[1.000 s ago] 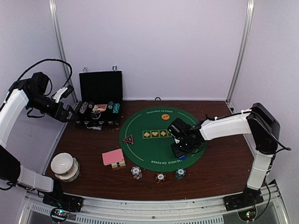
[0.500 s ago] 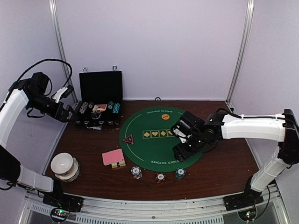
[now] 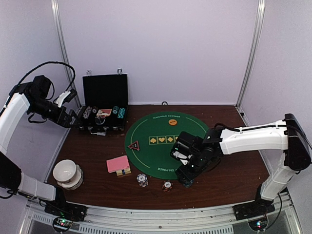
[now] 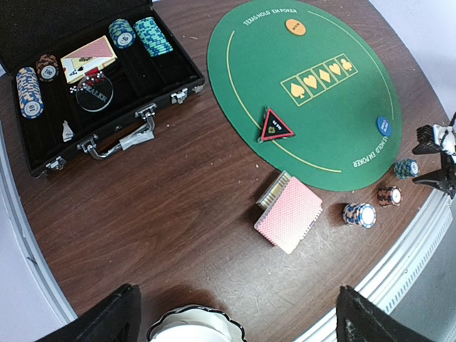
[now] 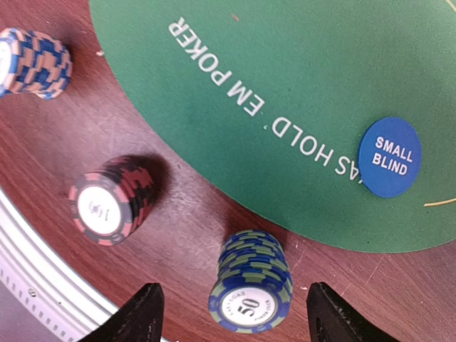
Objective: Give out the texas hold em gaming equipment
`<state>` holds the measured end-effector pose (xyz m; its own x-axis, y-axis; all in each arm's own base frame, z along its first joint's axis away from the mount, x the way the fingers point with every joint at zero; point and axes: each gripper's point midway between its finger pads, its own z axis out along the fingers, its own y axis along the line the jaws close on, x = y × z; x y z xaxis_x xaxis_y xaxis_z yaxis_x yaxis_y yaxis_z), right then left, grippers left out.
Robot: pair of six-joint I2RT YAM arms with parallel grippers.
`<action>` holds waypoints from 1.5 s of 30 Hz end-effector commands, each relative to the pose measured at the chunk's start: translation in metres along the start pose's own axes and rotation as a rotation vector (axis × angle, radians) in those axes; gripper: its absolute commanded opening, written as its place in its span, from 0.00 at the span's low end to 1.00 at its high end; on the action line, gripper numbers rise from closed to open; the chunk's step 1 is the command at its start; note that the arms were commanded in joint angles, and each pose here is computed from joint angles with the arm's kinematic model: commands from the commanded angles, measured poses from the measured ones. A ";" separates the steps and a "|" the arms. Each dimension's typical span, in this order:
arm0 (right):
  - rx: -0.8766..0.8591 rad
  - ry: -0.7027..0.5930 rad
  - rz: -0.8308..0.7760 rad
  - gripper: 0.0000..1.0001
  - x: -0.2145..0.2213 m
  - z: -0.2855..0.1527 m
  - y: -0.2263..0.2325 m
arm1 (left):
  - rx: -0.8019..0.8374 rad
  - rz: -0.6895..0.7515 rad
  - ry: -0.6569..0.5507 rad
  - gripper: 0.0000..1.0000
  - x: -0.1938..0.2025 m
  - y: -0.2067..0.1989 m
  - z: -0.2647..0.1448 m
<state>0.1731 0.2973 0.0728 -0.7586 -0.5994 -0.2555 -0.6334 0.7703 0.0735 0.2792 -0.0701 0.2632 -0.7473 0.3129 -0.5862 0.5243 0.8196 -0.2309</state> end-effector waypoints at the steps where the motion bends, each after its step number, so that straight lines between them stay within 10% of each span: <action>1: 0.043 0.003 -0.002 0.72 0.002 0.009 -0.006 | -0.009 0.024 -0.031 0.98 -0.006 -0.003 -0.010; 45: 0.068 0.038 0.005 0.57 0.014 0.029 -0.019 | -0.007 0.026 -0.037 0.98 -0.011 -0.002 -0.011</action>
<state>0.1783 0.2832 0.0444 -0.7644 -0.6041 -0.2253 -0.6216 0.7833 0.0086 0.2787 -0.0702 0.2672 -0.7443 0.3130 -0.5899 0.5256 0.8195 -0.2284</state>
